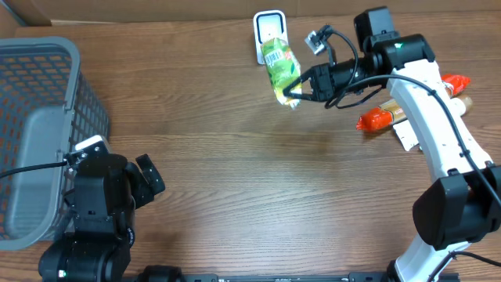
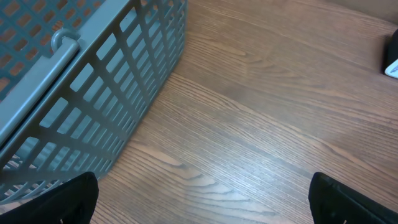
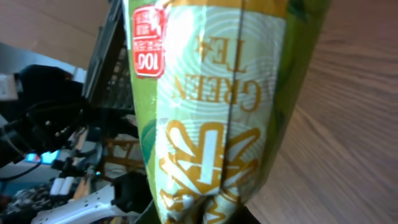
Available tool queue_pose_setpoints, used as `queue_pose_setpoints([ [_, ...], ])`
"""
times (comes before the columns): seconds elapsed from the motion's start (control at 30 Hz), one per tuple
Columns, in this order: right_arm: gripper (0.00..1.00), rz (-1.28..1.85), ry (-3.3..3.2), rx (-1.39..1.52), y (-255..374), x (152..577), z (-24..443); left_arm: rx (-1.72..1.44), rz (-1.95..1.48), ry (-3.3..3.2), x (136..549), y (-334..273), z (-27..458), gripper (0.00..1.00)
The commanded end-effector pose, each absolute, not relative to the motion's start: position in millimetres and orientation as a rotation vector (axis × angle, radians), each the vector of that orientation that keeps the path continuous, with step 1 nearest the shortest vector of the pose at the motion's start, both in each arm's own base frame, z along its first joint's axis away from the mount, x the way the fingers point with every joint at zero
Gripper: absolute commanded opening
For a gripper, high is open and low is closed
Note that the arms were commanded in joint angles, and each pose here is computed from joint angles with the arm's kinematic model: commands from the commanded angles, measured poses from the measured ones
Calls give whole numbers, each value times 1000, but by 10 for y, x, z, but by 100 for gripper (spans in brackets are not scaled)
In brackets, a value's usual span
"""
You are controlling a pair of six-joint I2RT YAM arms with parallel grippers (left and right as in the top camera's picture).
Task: Scan the item barcode
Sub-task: 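Lift the juice box and hold it in front of the white scanner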
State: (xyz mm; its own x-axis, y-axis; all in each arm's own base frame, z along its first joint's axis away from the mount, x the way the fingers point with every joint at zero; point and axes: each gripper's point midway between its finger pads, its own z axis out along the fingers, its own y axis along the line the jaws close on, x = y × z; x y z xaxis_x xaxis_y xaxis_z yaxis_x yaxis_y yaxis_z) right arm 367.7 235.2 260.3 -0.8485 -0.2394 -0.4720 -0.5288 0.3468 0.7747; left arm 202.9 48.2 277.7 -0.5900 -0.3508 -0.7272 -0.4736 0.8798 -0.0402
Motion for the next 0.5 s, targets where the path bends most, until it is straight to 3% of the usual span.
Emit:
queue_pose_setpoints([
  [0.0,4,1315,2371,-652,2349,3812,2792,-610,211,2248,2022,508,2785,100],
  [0.33,4,90,2314,-389,2166,4574,2882,-610,211,2248,2023,507,2784,100],
  [0.47,4,-265,2132,-235,2070,4890,2988,-610,211,2248,2023,507,2785,100],
])
